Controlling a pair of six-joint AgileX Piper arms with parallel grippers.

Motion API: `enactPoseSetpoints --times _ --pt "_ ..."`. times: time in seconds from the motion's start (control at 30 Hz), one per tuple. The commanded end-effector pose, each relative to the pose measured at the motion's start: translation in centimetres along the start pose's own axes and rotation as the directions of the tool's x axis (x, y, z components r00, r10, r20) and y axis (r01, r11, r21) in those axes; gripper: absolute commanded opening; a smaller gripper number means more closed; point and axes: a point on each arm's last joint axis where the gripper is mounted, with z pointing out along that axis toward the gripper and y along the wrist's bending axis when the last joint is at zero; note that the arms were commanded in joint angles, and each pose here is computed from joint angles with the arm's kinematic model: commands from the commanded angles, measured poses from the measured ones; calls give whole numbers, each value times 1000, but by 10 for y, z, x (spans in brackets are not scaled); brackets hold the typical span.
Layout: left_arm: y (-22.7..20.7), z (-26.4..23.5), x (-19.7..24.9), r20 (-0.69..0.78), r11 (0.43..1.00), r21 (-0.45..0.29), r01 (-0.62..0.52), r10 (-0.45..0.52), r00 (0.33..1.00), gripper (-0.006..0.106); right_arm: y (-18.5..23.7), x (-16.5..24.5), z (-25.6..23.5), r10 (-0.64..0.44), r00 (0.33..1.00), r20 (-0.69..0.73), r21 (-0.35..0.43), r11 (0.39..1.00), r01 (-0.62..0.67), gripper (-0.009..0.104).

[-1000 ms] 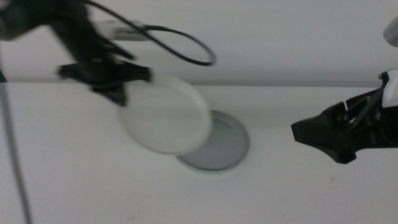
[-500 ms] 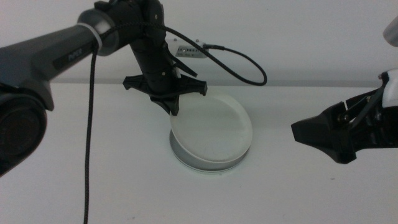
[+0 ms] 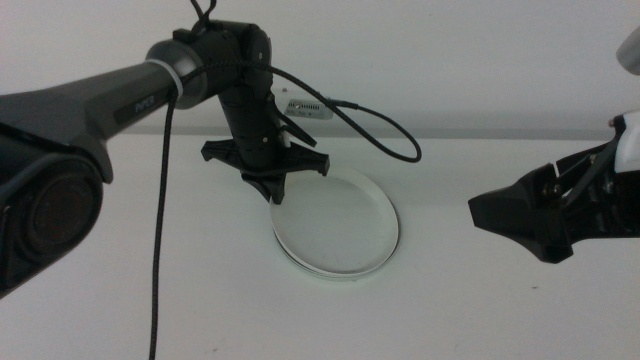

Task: Stack the three bowls on top of each other.

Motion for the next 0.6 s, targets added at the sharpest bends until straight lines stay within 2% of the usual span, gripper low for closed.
enactPoseSetpoints --times 0.0,0.1,0.23,0.37,0.57 --pt "4 4 -2 -3 1000 0 -15 15 1000 7 0 1 0 -2 1000 6 -2 1000 2 93" --pt "10 5 -3 0 1000 -8 -29 29 1000 22 0 1 0 -2 1000 6 -2 1000 2 93" --pt "16 3 -4 8 996 -17 -84 84 996 57 0 1 0 -2 1000 6 -2 1000 2 93" --pt "21 -18 -1 15 996 -15 -86 86 996 92 0 1 0 -2 1000 6 -2 1000 2 93" --pt "17 -91 17 137 993 -28 -119 121 983 94 0 1 0 -2 1000 6 -2 1000 2 93"
